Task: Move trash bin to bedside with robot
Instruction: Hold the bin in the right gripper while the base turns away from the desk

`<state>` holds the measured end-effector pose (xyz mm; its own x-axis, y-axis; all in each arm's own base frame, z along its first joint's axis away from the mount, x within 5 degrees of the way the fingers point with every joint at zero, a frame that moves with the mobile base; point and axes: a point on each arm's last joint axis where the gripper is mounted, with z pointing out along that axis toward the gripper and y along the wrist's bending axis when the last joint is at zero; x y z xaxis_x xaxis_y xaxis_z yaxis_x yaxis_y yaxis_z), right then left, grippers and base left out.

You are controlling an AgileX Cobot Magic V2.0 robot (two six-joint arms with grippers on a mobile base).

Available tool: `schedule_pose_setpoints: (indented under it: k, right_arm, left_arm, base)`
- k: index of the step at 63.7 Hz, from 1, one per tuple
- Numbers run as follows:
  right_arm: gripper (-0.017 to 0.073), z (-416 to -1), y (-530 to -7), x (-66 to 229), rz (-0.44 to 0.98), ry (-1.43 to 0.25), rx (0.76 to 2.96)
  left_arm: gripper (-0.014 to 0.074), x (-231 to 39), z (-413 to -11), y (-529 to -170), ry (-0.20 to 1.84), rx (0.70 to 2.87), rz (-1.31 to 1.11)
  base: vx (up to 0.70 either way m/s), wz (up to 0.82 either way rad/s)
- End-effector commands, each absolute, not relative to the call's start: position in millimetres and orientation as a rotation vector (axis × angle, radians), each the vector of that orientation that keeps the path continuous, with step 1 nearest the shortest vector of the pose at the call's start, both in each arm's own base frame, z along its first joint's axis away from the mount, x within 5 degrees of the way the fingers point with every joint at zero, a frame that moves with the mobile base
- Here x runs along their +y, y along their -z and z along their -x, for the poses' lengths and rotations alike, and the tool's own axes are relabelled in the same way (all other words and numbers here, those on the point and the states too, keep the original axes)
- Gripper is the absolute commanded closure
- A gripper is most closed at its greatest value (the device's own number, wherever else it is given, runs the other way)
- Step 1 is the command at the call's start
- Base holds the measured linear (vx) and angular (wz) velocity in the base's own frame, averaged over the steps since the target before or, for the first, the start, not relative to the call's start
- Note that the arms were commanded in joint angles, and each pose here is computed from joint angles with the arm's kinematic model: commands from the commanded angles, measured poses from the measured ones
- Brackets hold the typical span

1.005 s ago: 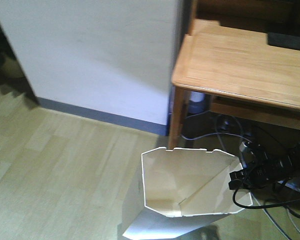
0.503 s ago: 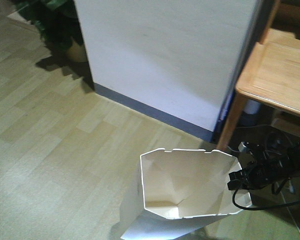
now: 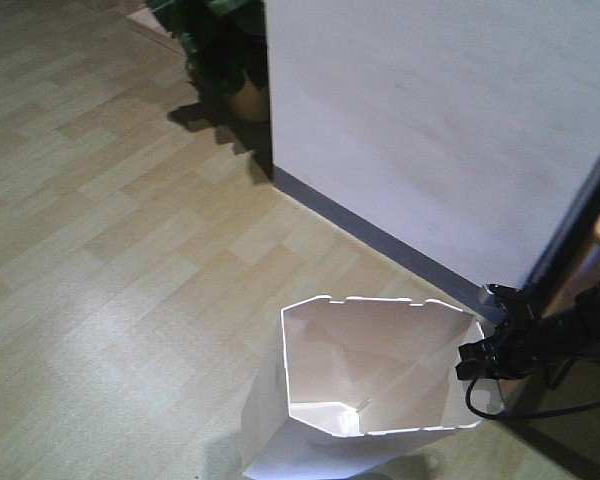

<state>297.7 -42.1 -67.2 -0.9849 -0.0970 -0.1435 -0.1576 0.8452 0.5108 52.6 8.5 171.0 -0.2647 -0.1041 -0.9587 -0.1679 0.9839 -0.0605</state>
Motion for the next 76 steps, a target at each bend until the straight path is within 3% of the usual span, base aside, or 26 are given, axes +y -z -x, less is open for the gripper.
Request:
schedule_pose_setpoints:
  k: [1, 76]
  right_arm:
    - [0.0564, -310.7, 29.8, -29.2, 0.204, -1.107, 2.727]
    - [0.0564, -310.7, 29.8, -29.2, 0.204, -1.107, 2.727]
  left_arm:
    - [0.0600, 8.2, -53.5, -176.4, -0.054, 1.766, 0.191]
    - [0.0600, 8.2, -53.5, -176.4, -0.054, 1.766, 0.191]
  base:
    - [0.11, 0.39]
    - [0.15, 0.55]
